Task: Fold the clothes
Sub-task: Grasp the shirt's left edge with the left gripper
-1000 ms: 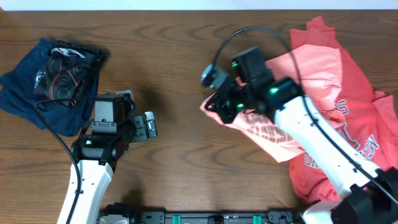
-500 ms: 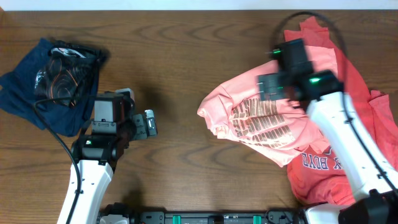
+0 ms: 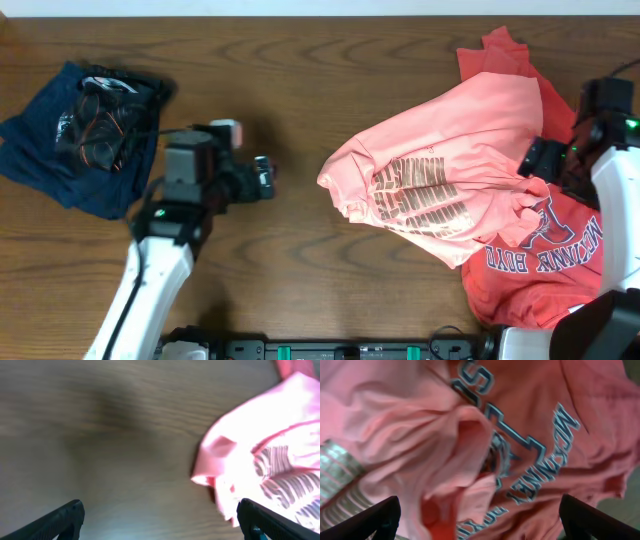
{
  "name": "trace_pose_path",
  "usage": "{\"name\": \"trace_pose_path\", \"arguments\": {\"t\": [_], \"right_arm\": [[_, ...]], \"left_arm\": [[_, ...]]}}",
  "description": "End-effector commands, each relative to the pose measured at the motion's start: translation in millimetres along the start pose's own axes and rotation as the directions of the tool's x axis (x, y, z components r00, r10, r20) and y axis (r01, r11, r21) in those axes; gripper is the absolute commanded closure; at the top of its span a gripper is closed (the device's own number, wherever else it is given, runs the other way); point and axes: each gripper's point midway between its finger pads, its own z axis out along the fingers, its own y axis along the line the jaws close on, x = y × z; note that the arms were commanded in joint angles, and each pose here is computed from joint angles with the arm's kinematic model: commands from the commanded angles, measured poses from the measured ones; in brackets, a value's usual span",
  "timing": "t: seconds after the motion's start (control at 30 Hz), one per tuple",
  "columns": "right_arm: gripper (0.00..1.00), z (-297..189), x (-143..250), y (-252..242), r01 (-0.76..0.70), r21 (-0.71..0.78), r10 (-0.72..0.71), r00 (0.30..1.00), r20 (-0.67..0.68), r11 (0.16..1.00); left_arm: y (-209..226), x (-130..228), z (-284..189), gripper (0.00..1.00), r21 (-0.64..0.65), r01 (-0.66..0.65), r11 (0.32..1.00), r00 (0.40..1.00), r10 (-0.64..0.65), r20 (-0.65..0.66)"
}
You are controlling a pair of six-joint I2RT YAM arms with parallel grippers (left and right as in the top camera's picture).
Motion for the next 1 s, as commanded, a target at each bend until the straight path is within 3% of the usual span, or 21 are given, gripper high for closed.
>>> {"name": "trace_pose_path", "arguments": {"t": [0.0,0.27,0.33,0.4,0.43,0.57,0.77,0.97], "right_arm": [[0.01,2.8,2.2,-10.1,-0.058,-0.003,0.058,0.998,-0.027,0.998],[0.01,3.6,7.4,-18.2,-0.071,0.005,0.071,0.996,-0.056,0.997],[0.01,3.6,7.6,-17.6,-0.067,0.001,0.067,0.996,-0.057,0.998],[0.01,3.5,7.9,-15.9,-0.060,-0.009,0.059,0.996,-0.060,0.998],[0.01,3.5,8.0,-15.4,-0.053,-0.012,0.052,0.997,-0.060,0.999],[0.01,3.5,8.5,-15.5,-0.035,-0.013,0.034,0.998,-0.062,0.999],[0.01,3.5,8.9,-15.7,-0.026,-0.013,0.026,0.998,-0.064,1.000],[0.01,3.5,8.9,-15.6,-0.027,-0.013,0.026,0.998,-0.064,1.000]], "left_arm": [[-31.8,14.7,26.1,0.02,0.115,-0.034,0.993,0.995,0.044,-0.087],[-90.6,75.1,87.6,0.00,0.243,-0.062,0.968,0.959,0.125,-0.255],[-103.8,87.1,98.3,0.06,0.267,-0.068,0.961,0.952,0.142,-0.271],[-115.9,95.3,106.8,0.23,0.297,-0.093,0.950,0.947,0.176,-0.268],[-122.6,98.5,111.4,0.41,0.314,-0.107,0.943,0.946,0.194,-0.260],[-123.9,93.9,119.4,0.91,0.295,-0.127,0.947,0.955,0.198,-0.222],[-93.2,55.7,117.7,0.94,0.195,-0.094,0.976,0.983,0.123,-0.138],[-35.4,-65.5,75.7,0.94,0.108,0.015,0.994,0.991,-0.029,0.130]]}}
